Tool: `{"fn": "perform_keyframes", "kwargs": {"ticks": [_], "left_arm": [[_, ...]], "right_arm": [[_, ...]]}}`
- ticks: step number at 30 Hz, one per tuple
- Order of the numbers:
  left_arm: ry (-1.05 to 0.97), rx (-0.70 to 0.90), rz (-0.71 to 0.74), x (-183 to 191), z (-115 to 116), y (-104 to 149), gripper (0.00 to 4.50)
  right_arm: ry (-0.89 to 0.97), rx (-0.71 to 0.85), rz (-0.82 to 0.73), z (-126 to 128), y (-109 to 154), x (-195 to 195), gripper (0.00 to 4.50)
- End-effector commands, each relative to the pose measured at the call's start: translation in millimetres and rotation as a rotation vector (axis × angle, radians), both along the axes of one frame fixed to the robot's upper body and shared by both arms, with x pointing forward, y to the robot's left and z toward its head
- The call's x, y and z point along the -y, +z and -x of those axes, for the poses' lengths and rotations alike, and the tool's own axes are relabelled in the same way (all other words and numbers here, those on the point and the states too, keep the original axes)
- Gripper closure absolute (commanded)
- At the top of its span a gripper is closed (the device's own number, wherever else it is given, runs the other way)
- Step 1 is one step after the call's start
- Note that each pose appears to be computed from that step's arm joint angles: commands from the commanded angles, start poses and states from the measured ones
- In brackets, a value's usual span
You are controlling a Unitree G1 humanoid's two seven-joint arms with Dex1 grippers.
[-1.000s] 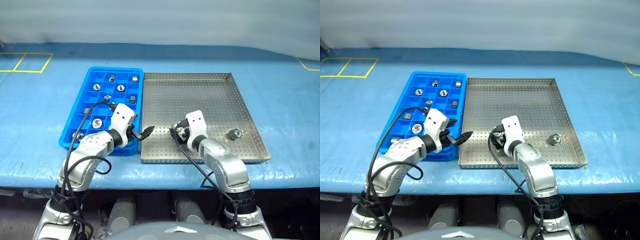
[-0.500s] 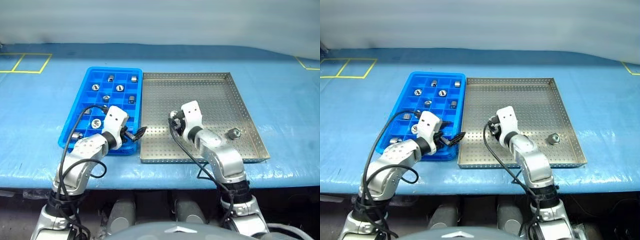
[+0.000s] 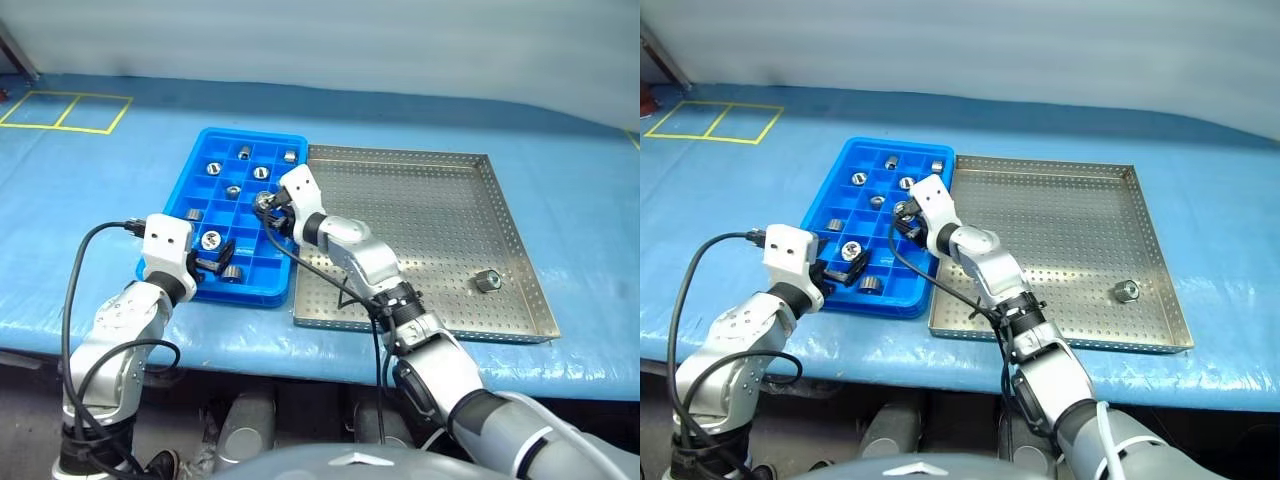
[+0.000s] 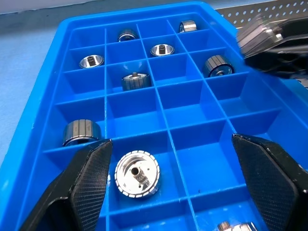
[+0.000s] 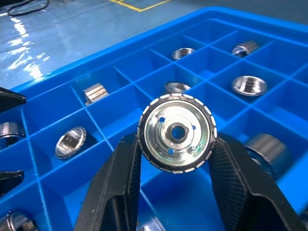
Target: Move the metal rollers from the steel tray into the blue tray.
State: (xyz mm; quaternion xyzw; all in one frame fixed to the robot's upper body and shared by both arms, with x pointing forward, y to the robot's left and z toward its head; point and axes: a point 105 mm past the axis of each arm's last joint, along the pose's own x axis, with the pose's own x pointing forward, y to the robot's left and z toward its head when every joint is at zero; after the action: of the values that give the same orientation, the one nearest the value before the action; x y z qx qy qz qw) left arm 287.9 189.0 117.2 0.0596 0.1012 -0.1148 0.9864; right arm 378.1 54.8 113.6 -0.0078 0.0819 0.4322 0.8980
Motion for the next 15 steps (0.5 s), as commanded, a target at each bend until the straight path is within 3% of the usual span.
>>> {"fn": "perform_keyframes", "kwargs": {"ticks": [1,7,12,15], "left_arm": [[-0.013,0.055,-0.003,5.9,4.1,12.4,0.14],[-0.025,0.056,-0.001,10.5,3.9,13.1,0.14],[-0.034,0.056,0.000,13.0,2.5,13.1,0.14],[-0.056,0.049,0.005,18.7,-0.5,11.2,0.14]], "right_arm": [[0.015,0.062,-0.058,-7.0,18.9,-7.0,2.72],[0.025,0.033,-0.021,-14.8,11.3,-9.6,2.72],[-0.013,0.082,-0.064,-20.2,25.7,-4.1,1.16],[-0.036,0.129,-0.109,-17.7,39.6,6.0,1.16]]}}
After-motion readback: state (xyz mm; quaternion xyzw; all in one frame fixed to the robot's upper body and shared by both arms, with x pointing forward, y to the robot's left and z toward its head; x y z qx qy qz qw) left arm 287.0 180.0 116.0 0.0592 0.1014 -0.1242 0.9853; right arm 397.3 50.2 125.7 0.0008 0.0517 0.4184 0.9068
